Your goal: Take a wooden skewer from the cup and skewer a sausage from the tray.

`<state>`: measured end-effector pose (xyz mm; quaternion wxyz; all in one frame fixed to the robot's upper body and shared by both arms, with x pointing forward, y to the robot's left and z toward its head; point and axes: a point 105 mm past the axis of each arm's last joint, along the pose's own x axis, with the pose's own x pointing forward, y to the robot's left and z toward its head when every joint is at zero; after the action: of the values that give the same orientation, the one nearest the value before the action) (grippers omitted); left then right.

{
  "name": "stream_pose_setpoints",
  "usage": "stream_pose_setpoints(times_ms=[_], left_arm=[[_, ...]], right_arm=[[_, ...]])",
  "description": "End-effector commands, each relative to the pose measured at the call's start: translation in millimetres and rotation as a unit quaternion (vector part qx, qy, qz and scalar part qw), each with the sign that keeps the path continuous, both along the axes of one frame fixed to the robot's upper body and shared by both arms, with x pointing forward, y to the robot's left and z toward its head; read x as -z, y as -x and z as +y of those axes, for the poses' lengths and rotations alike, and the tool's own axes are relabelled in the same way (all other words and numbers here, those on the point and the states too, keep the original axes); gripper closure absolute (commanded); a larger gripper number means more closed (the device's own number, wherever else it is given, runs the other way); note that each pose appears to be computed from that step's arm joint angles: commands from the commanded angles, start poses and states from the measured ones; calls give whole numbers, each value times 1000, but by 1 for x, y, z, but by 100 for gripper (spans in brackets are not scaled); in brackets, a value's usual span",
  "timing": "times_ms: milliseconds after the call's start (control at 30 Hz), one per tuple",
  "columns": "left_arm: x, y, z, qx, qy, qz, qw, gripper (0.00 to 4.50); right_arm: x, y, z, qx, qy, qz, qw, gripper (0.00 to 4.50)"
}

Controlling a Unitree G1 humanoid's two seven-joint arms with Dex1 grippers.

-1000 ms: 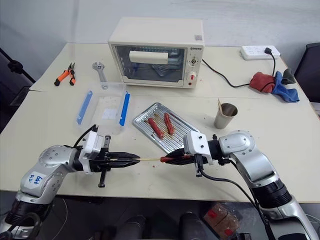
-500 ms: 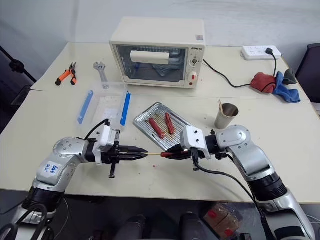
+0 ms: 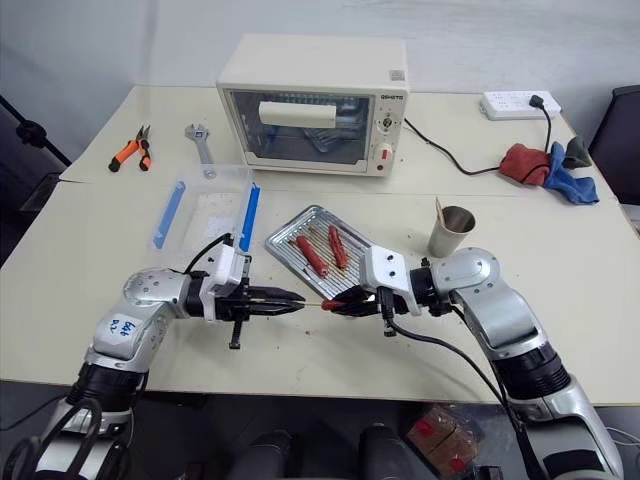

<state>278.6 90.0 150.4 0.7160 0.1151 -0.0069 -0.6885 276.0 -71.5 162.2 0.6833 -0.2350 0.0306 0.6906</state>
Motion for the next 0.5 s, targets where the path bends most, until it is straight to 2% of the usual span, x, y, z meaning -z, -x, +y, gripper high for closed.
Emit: stream_pose_setpoints(times_ms=[33, 167, 300, 367, 433, 467, 500], left_arm=[[-10, 7, 15, -2, 4, -17, 1000, 450], [-17, 15, 49, -34, -11, -11, 999, 450], [-30, 23, 70, -84, 12, -13, 996, 450], [-42, 21, 80, -136, 58, -16, 989, 450], [-55, 15, 91, -203, 121, -17, 972, 450], [-62, 9, 99, -246, 157, -20, 956, 450], [-69, 0, 110, -302, 203, -23, 931, 450]], right_arm=[[-10, 14, -7, -24, -11, -26, 999, 280], [-13, 15, -33, 12, -20, -51, 998, 143], [-26, 31, -53, 7, -120, -62, 991, 11], [-25, 33, -66, 50, -152, -68, 985, 5], [-26, 35, -73, 98, -199, -40, 974, 5], [-33, 37, -75, 111, -248, -11, 962, 5], [-38, 38, -76, 125, -279, -18, 952, 5]])
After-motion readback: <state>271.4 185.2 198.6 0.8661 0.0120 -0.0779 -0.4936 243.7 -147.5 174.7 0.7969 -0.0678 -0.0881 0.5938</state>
